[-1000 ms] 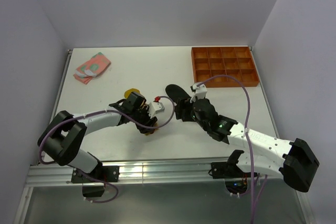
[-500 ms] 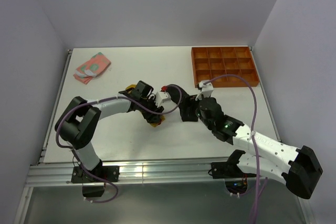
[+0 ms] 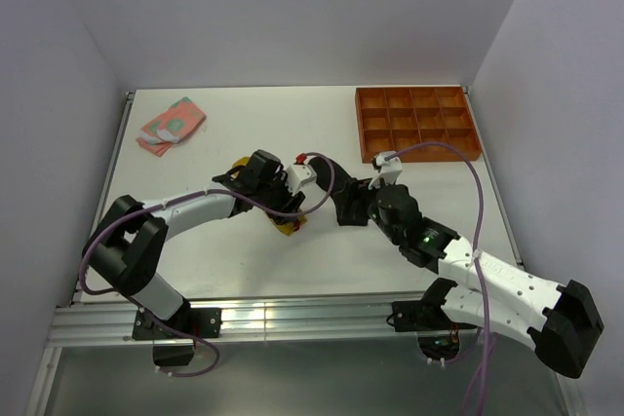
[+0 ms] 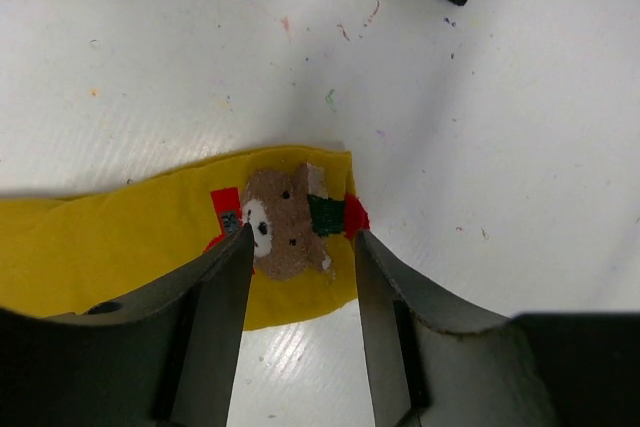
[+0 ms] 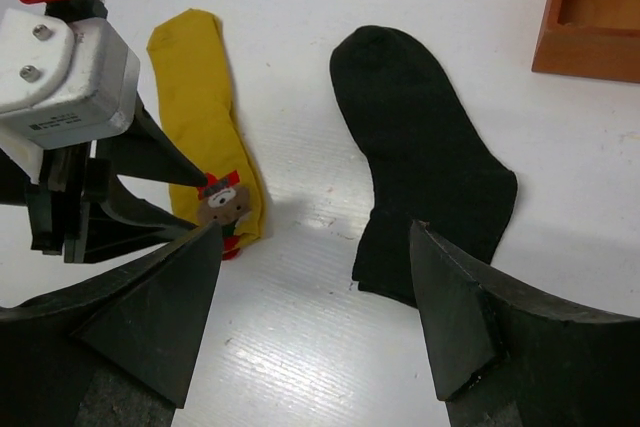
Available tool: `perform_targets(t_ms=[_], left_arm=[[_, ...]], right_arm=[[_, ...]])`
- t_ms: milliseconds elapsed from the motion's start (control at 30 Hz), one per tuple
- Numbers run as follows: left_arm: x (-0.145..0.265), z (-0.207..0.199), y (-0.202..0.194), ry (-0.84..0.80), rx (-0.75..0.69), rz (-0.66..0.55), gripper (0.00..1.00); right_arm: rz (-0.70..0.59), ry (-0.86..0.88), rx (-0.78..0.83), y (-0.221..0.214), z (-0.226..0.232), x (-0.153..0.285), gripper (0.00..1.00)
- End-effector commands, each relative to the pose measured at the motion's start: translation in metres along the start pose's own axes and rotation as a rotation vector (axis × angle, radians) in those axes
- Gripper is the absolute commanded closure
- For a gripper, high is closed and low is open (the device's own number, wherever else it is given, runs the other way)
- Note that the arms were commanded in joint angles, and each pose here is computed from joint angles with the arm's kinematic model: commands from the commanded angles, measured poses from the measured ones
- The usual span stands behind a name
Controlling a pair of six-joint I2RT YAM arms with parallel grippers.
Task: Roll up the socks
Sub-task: Roll the sock at the center of the board.
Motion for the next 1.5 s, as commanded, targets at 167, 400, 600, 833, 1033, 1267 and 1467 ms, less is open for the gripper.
perform_targets(t_ms=[167,400,600,833,1033,1267,1467], left_arm=[[-0.010,-0.004,0.001,0.033,0.003,-0.007,0.50],[-0.019,-0.011,-0.003,0.015,0.019,0.015,0.51],[-0.021,-0.014,-0.006,-0.005,0.023,0.026,0.52],[-0.027,-0.015,-0.008,-0.026,0.039,0.058,0.51],[-0.031,-0.017,-0.011,-0.045,0.060,0.082,0.51],[-0.036,-0.020,-0.016,-0.065,0.093,0.115,0.51],[-0.039,-0.023,-0.019,-0.100,0.109,0.138,0.63]], right_arm=[[-0.017,0.001,-0.031,-0.002,-0.004,0.003,0.18],[-0.026,-0.004,-0.035,-0.002,-0.007,0.005,0.18],[-0.019,-0.011,-0.034,-0.006,-0.010,0.006,0.18],[-0.019,-0.016,-0.030,-0.006,-0.011,0.006,0.18],[-0.023,-0.016,-0.031,-0.005,-0.012,0.009,0.18],[-0.023,-0.016,-0.040,-0.009,-0.015,0.010,0.18],[-0.028,-0.014,-0.044,-0.009,-0.015,0.011,0.18]])
Point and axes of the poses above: each gripper's point midway between its finger pads, its own x axis back along the fingers, its own z axis along the line the jaws close on, y = z × x, the point moved 8 cm from there along x, back along the fingers, and after that the axes turned 13 degrees about -x, right-handed, at the moved point
